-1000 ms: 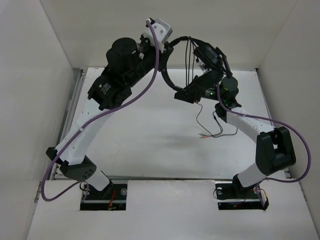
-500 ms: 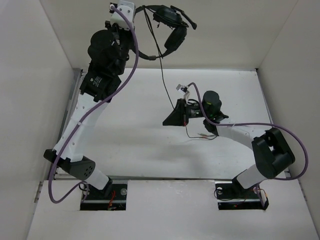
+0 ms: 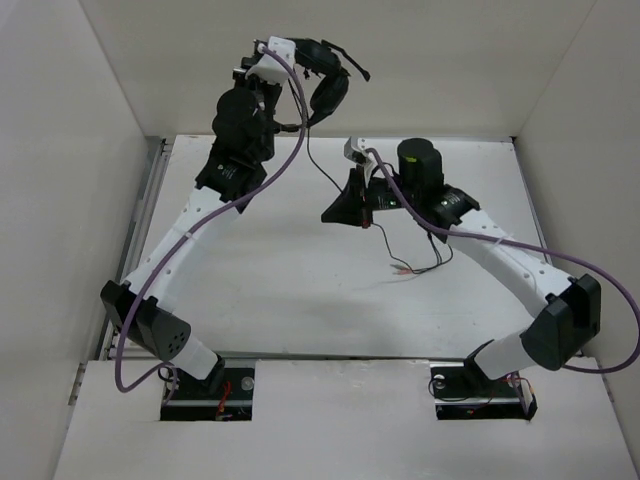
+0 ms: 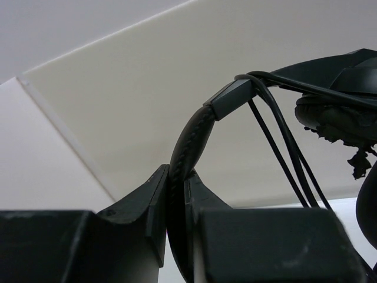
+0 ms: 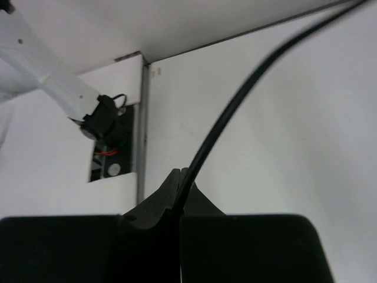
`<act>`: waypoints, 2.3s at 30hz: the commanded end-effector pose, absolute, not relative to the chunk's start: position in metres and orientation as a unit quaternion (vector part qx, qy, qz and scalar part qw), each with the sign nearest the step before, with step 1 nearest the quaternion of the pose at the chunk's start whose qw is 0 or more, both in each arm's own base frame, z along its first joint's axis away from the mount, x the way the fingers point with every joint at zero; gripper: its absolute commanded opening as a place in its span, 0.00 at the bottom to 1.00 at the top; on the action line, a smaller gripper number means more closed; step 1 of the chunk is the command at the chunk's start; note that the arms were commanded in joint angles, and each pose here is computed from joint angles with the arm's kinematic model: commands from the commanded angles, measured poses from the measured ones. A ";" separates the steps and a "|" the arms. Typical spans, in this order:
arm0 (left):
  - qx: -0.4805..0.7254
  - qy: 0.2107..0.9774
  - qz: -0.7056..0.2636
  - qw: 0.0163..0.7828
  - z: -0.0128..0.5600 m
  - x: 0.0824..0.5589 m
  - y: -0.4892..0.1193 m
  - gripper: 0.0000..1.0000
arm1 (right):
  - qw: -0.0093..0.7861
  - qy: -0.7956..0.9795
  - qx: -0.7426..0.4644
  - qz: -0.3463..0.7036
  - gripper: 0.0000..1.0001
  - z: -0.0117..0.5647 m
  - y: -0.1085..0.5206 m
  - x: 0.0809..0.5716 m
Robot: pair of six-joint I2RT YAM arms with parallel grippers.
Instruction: Wrap the headphones
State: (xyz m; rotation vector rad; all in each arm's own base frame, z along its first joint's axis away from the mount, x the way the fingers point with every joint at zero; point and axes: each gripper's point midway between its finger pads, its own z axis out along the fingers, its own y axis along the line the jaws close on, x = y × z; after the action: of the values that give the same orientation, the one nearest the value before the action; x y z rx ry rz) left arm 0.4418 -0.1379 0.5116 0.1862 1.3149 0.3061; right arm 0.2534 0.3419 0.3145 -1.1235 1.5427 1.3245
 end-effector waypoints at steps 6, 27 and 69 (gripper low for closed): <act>0.054 0.573 0.172 0.799 0.520 0.428 -0.123 0.00 | 0.480 0.591 -0.542 0.356 0.00 0.369 0.325 0.250; 0.210 0.672 0.082 0.705 0.397 0.400 -0.189 0.00 | 0.700 0.489 -0.484 -0.191 0.01 0.508 0.215 0.384; 0.379 0.632 -0.307 0.603 0.449 0.279 -0.303 0.00 | 0.666 0.594 -0.420 0.165 0.10 0.392 0.251 0.429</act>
State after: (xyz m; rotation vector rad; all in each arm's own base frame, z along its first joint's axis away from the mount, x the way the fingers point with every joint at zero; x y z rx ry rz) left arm 0.2908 -0.3000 0.4080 0.9156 1.5581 -0.6201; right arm 0.4360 0.2419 0.3910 -0.9646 1.3434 0.2744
